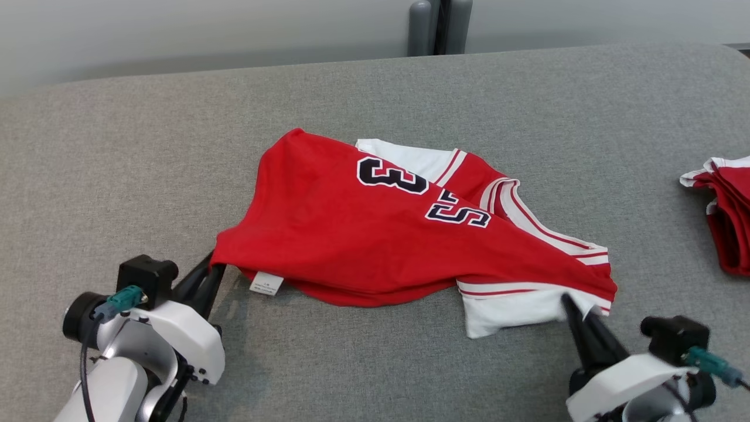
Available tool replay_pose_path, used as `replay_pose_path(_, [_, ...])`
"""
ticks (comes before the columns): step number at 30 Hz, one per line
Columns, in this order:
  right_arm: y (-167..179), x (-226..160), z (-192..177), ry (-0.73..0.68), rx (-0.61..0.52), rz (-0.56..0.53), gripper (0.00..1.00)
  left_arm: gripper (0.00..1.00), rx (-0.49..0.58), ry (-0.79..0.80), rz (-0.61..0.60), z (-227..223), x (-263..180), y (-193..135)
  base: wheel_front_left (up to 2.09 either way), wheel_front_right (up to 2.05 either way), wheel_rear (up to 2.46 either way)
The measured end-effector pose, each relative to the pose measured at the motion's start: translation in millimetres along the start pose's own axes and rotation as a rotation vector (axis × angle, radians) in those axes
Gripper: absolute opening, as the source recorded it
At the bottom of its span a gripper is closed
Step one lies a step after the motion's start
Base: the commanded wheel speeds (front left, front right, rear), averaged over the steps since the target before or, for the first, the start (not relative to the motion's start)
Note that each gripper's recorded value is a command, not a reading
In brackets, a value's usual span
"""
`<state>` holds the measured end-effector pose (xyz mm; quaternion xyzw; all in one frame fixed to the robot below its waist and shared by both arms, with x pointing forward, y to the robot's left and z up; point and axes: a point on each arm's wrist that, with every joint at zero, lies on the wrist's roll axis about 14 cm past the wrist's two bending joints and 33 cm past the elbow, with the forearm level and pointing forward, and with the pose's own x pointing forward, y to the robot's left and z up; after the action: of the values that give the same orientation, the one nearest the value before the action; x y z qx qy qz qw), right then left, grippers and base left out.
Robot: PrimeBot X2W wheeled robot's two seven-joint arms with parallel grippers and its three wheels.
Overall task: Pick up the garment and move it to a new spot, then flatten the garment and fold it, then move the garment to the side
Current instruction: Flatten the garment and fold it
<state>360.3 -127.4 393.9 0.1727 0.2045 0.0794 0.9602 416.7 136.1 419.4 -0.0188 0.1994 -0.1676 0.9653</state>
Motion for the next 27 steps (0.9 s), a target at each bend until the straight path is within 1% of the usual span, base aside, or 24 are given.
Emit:
replay_pose_path(4, [-2.5,4.6,67.4,-0.198,-0.033,0.014,0.00,0.00,0.044,-0.085,0.016,36.1,-0.4,5.6,0.00,0.00,0.00])
replay_pose_path(8, [14.8,-0.7,141.6,-0.407,-0.048,0.083,0.00,0.00,0.091,-0.142,0.034,71.1,-7.1,11.6,0.00,0.00,0.00])
replay_pose_path(9, [20.4,-8.2,178.8,-0.510,-0.065,0.107,0.00,0.00,0.117,-0.179,0.033,91.8,-12.5,10.2,0.00,0.00,0.00])
replay_pose_path(13, [33.9,-28.8,247.9,-0.700,-0.130,0.150,0.00,0.00,0.178,-0.267,0.032,138.4,-24.9,7.3,0.00,0.00,0.00])
replay_pose_path(17, [51.0,-57.2,310.9,-0.886,-0.201,0.190,0.00,0.00,0.250,-0.380,0.051,189.7,-43.5,7.2,0.00,0.00,0.00])
replay_pose_path(19, [59.2,-72.5,337.6,-0.970,-0.229,0.204,0.00,0.00,0.275,-0.450,0.059,215.9,-54.6,5.6,0.00,0.00,0.00])
replay_pose_path(22, [72.1,-94.4,367.0,-1.071,-0.246,0.234,0.00,0.00,0.313,-0.535,0.071,247.6,-71.4,2.2,0.00,0.00,0.00])
replay_pose_path(25, [80.9,-110.5,385.4,-1.139,-0.251,0.257,0.00,0.00,0.341,-0.610,0.082,272.1,-85.4,-0.8,0.00,0.00,0.00])
replay_pose_path(27, [83.6,-114.8,391.6,-1.155,-0.258,0.261,0.00,0.00,0.349,-0.650,0.097,284.8,-91.6,-0.2,0.00,0.00,0.00])
